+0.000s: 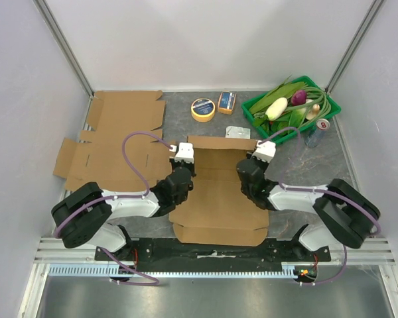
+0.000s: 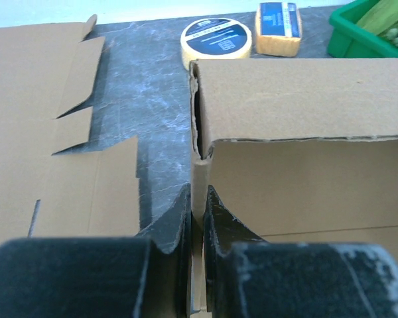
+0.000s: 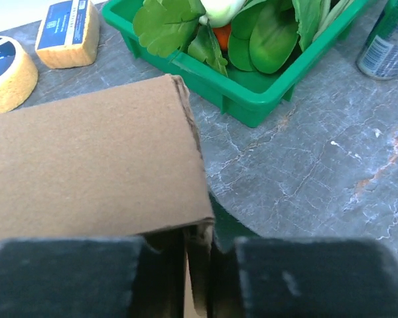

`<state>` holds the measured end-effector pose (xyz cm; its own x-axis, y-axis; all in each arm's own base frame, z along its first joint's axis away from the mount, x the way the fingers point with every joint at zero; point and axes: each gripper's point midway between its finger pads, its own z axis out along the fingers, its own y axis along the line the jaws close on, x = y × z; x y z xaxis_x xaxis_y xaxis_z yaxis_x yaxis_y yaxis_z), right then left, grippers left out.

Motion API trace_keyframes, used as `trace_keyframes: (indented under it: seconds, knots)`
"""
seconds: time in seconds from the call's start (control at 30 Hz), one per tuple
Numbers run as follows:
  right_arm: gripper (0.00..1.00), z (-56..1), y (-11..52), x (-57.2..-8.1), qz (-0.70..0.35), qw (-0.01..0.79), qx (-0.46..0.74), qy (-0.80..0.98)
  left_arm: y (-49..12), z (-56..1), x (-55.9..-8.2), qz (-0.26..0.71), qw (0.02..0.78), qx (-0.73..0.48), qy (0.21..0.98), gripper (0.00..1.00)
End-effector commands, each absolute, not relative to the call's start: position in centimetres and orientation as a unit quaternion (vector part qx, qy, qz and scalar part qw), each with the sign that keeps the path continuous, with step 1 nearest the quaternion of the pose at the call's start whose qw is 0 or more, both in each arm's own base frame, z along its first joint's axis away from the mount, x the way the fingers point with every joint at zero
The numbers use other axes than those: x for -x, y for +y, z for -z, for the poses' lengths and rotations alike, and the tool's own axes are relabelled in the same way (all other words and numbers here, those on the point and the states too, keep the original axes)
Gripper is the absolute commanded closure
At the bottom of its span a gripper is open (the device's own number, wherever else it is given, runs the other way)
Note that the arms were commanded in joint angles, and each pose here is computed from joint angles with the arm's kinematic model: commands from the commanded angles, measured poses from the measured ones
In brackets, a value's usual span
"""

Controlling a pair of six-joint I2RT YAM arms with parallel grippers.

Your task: Fold the paper box

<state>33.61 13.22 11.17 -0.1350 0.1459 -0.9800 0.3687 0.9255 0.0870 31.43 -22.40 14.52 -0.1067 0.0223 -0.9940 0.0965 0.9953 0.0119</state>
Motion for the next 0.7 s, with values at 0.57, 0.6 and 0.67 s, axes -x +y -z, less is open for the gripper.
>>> trace_keyframes:
  seconds: [0.57,0.6,0.67]
  knots:
    - [0.37,-10.0,11.6,-31.7,-0.047,0.569,-0.008,0.821,-23.8,-16.6,-31.2,0.057,0.694,-0.023,0.717,0.98]
    - [0.41,-9.8,11.5,-32.0,-0.039,0.566,-0.011,0.823,-23.9,-16.7,-31.2,0.057,0.694,-0.024,0.717,0.98]
    - [0.48,-9.3,11.1,-32.3,-0.025,0.559,-0.026,0.829,-23.8,-16.8,-31.2,0.057,0.695,-0.024,0.717,0.98]
